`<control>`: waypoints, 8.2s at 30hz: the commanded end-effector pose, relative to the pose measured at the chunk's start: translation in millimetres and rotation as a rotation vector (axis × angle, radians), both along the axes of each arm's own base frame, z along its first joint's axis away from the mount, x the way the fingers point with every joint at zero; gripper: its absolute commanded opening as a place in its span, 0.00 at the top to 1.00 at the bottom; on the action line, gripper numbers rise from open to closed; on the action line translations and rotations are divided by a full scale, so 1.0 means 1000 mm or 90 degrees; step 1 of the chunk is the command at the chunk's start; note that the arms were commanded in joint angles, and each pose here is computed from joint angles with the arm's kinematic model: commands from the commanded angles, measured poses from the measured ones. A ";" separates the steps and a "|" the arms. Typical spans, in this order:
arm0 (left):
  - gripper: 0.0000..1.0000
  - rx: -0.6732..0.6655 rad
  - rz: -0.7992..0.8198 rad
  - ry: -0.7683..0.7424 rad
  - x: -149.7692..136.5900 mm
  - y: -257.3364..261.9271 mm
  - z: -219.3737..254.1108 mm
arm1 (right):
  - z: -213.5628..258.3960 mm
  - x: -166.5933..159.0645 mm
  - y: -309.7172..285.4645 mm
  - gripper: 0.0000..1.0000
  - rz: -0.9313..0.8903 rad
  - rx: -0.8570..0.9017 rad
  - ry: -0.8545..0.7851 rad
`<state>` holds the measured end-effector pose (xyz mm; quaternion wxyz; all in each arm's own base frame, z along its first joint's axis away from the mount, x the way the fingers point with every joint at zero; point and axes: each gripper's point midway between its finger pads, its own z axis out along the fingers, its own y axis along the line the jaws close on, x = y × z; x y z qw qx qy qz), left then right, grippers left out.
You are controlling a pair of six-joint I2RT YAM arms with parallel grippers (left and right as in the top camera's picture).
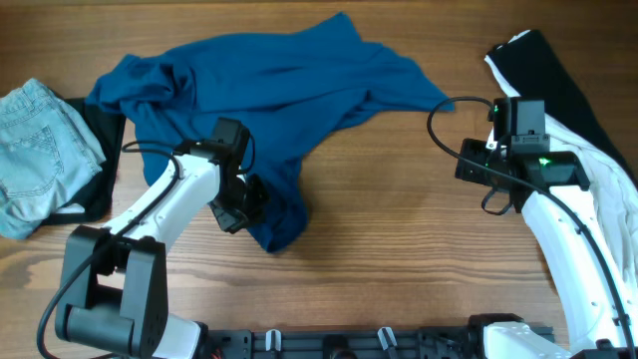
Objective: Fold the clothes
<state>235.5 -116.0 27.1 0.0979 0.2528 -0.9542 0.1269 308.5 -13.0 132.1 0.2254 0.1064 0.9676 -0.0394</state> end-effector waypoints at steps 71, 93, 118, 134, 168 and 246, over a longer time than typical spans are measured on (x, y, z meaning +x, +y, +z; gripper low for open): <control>0.96 0.183 0.212 -0.090 -0.020 0.164 0.089 | -0.093 0.050 -0.065 0.96 -0.170 0.107 0.042; 0.96 0.183 0.213 -0.096 -0.018 0.164 0.090 | -0.103 0.097 -0.112 0.96 -0.135 0.018 -0.063; 0.96 0.180 0.212 -0.088 -0.021 0.163 0.089 | -0.112 0.060 -0.325 0.96 -0.414 -0.090 -0.148; 0.96 0.180 0.211 -0.088 -0.021 0.163 0.089 | -0.092 0.142 -0.039 0.39 0.068 0.224 -0.073; 0.96 0.133 0.144 -0.176 0.007 0.155 0.116 | -0.025 0.163 0.005 0.96 -0.095 0.121 -0.117; 0.37 -0.076 -0.357 0.049 0.048 -0.120 -0.019 | 0.252 0.022 -0.099 0.96 -0.190 -0.102 -0.241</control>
